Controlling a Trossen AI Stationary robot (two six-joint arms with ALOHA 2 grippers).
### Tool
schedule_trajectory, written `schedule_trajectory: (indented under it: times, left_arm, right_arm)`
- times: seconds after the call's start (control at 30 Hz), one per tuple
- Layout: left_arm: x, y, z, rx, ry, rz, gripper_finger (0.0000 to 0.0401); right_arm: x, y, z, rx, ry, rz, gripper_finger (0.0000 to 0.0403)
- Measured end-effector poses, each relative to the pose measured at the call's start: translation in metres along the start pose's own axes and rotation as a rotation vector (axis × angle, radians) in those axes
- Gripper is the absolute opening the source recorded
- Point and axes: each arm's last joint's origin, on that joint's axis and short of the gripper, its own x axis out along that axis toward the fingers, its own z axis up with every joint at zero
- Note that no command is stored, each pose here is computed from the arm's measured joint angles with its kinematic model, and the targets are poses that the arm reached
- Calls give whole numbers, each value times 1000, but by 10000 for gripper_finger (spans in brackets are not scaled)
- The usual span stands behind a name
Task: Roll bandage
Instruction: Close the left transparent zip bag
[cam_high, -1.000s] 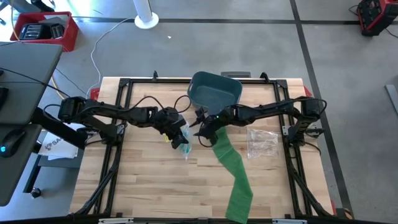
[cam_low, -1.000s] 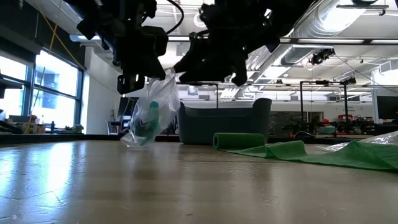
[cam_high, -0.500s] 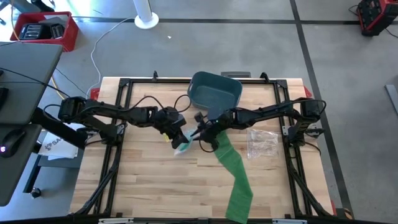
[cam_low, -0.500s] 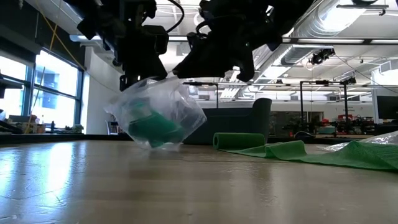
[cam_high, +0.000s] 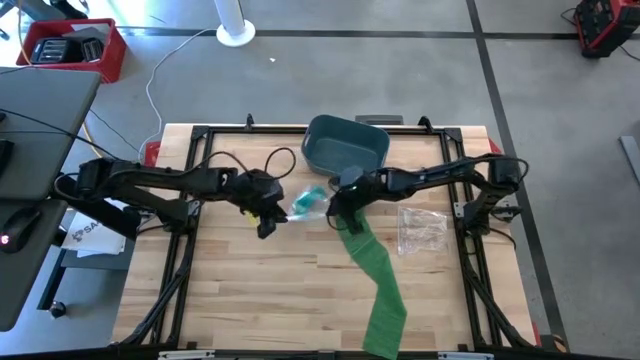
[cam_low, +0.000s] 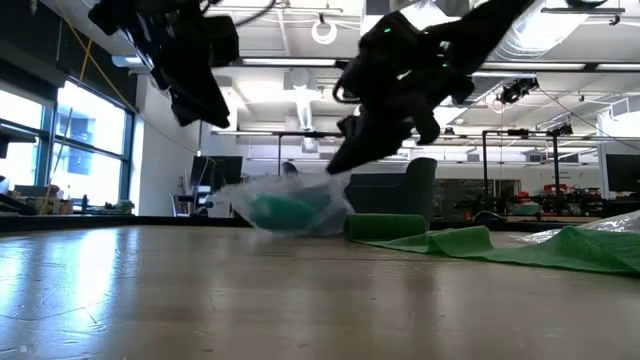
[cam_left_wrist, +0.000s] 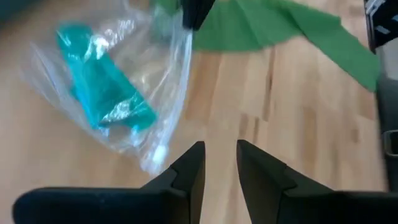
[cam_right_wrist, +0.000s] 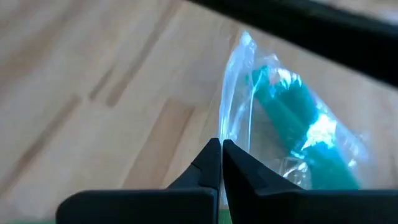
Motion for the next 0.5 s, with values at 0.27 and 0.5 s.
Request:
schedule_trajectory:
  times: [0.27,0.5]
  left_arm:
    - [2,-28,2,266,-269,160,93]
    - [6,-33,-3,273,-354,160,129]
  right_arm:
    - [-51,9,-3,124,-276,-40,1]
    - [-86,27,-14,194,-321,-41,0]
